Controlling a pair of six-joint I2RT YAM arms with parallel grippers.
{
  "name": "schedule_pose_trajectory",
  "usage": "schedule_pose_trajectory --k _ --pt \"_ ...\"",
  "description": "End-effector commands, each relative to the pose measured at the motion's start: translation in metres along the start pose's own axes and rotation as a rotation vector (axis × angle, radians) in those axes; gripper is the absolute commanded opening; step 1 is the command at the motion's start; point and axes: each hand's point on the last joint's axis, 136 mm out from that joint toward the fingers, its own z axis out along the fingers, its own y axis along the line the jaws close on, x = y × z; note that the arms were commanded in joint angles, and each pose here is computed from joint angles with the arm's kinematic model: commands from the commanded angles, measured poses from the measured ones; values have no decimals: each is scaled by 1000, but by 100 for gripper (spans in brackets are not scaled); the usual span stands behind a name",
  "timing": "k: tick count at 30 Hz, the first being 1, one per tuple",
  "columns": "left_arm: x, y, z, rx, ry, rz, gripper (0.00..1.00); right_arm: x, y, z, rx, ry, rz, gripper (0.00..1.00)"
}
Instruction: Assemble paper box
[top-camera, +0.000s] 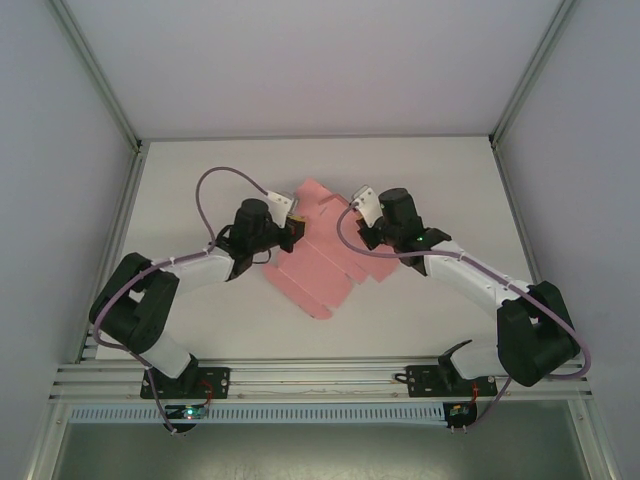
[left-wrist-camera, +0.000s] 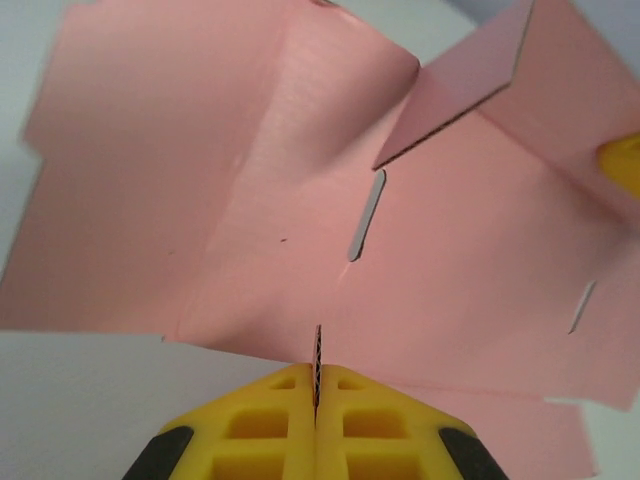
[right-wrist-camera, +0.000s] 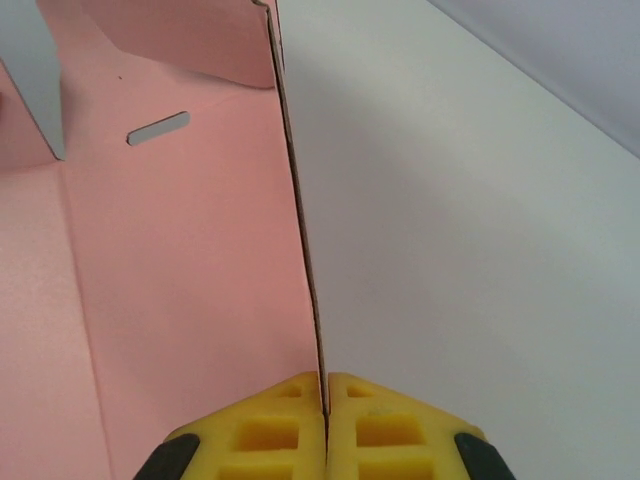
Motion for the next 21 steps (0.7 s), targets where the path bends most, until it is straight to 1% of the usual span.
schedule_pose_trajectory --k 1,3,7,12,17,21 --pt "16 -6 7 -106 100 183 0 -29 10 -2 -10 -88 -53 0" --pt "22 -10 13 -122 126 221 0 -30 14 -2 -13 -91 -73 0" --pt "23 -23 21 -135 121 292 0 -31 19 -1 -18 -95 -92 0" --pt "28 -27 30 -188 163 391 1 -29 24 -1 -21 -93 -130 0" --pt "34 -26 35 -197 189 409 2 -28 27 -3 -24 -95 -148 0" --pt "35 -15 31 -256 214 432 3 -25 25 -2 -12 -81 -154 0"
